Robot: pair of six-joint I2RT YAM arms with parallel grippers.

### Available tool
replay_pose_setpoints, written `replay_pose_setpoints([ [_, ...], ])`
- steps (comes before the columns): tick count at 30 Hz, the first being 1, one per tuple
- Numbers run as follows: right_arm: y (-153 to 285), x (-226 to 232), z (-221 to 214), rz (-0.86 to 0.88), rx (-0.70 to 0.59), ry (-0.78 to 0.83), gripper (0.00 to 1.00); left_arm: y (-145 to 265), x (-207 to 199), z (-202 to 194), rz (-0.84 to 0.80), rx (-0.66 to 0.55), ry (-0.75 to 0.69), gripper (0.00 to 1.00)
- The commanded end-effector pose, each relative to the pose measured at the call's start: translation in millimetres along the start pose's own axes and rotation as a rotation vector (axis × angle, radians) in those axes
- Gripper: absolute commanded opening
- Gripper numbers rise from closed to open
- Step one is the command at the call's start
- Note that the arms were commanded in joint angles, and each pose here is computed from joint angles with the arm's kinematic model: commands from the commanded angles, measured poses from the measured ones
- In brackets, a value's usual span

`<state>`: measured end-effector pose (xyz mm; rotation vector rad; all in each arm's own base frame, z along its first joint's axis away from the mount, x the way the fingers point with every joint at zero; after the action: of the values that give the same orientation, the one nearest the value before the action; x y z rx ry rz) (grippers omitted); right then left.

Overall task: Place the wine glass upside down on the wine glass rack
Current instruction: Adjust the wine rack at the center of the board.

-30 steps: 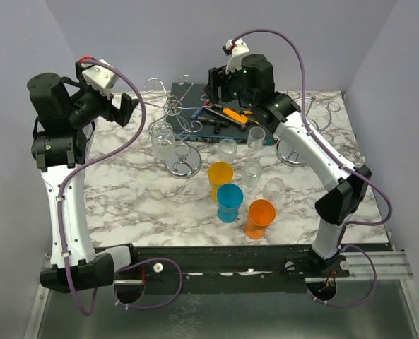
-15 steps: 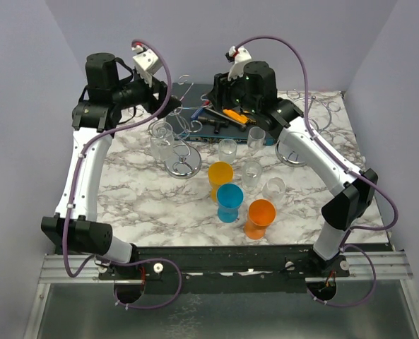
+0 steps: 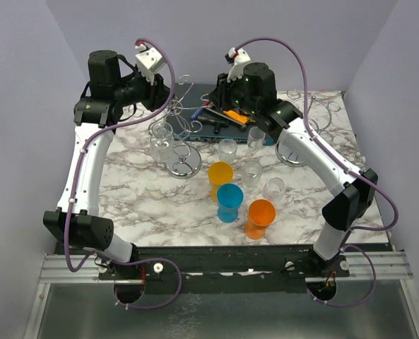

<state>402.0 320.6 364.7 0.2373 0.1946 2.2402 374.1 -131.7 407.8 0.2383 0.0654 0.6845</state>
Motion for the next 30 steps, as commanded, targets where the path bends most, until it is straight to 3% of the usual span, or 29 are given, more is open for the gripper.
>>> replay_pose_setpoints([
  [1, 7, 7, 2, 0.034, -0.008, -0.015, 0.26, 7, -10, -6, -0.021, 0.023, -0.018, 0.28],
  [12, 6, 9, -6, 0.045, 0.01, -0.046, 0.19, 9, -13, -16, -0.045, 0.073, -0.024, 0.24],
  [22, 12, 18, -9, 0.086, 0.022, -0.108, 0.08, -1, 6, -16, -0.003, 0.09, -0.084, 0.06],
  [30, 22, 34, -16, 0.139, 0.042, -0.155, 0.04, -7, 24, -22, 0.051, 0.124, -0.146, 0.0],
])
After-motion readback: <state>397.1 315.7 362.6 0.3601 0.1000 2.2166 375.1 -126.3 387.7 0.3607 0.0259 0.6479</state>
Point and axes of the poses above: each gripper's point midway between its finger pads, its own y axis back along the fingers, its own x axis along the line the jaws close on, z = x × y, the point moved 3 cm from there along y, back along the fingers, and after that the axes turned 4 degrees about y, right-handed, at the moved point
